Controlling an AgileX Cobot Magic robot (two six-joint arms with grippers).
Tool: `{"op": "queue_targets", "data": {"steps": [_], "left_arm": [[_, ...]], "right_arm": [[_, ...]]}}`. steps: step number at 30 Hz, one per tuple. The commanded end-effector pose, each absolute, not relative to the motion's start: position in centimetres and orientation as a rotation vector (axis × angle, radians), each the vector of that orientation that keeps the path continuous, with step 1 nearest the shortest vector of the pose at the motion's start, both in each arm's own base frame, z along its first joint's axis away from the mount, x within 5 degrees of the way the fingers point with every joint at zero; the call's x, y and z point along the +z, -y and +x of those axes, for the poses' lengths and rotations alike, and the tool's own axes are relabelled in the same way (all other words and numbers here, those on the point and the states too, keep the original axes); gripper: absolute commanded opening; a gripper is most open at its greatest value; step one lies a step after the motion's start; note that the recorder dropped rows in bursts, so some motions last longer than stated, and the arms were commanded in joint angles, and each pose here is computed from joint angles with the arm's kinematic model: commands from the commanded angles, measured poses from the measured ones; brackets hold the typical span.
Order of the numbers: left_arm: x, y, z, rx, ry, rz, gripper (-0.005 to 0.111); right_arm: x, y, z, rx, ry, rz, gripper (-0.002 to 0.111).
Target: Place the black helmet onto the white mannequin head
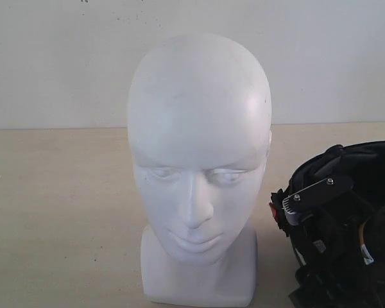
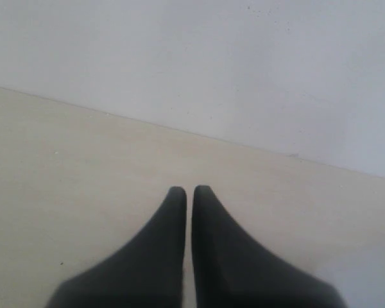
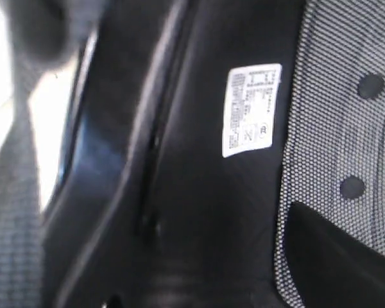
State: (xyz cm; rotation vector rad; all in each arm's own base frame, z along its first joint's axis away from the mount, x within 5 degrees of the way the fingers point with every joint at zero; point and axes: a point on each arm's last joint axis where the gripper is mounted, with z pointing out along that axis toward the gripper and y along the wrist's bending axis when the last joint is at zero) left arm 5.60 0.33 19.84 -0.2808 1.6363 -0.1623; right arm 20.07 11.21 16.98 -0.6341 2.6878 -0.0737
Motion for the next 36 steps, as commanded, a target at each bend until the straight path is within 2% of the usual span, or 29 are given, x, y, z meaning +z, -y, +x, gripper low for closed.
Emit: {"op": "queue_targets", "data": {"steps": [1, 2, 3, 4, 27, 36], "left_arm": [[19.7, -0.3, 5.6, -0.165, -1.642, -0.279, 0.004], [19.7, -0.3, 5.6, -0.165, -1.642, -0.279, 0.004], [19.7, -0.3, 5.6, -0.165, -1.642, -0.279, 0.004], [19.7, -0.3, 5.6, -0.165, -1.642, -0.279, 0.004], [19.7, -0.3, 5.6, -0.165, -1.642, -0.279, 0.004], [19.7, -0.3, 5.6, -0.165, -1.642, -0.279, 0.004]], "right_arm": [[16.9, -11.2, 20.1, -0.080, -2.690, -0.630, 0.061], [16.9, -11.2, 20.1, -0.085, -2.697, -0.624, 0.038], [16.9, -11.1, 20.0, -0.091, -2.703, -0.624, 0.004], [16.9, -11.0, 19.9, -0.108, -2.718, -0.622, 0.001], [27.2, -10.0, 15.9, 0.453, -2.316, -0.210, 0.000], [32.1, -8.8, 13.8, 0.708, -1.973, -0.051, 0.000]]}}
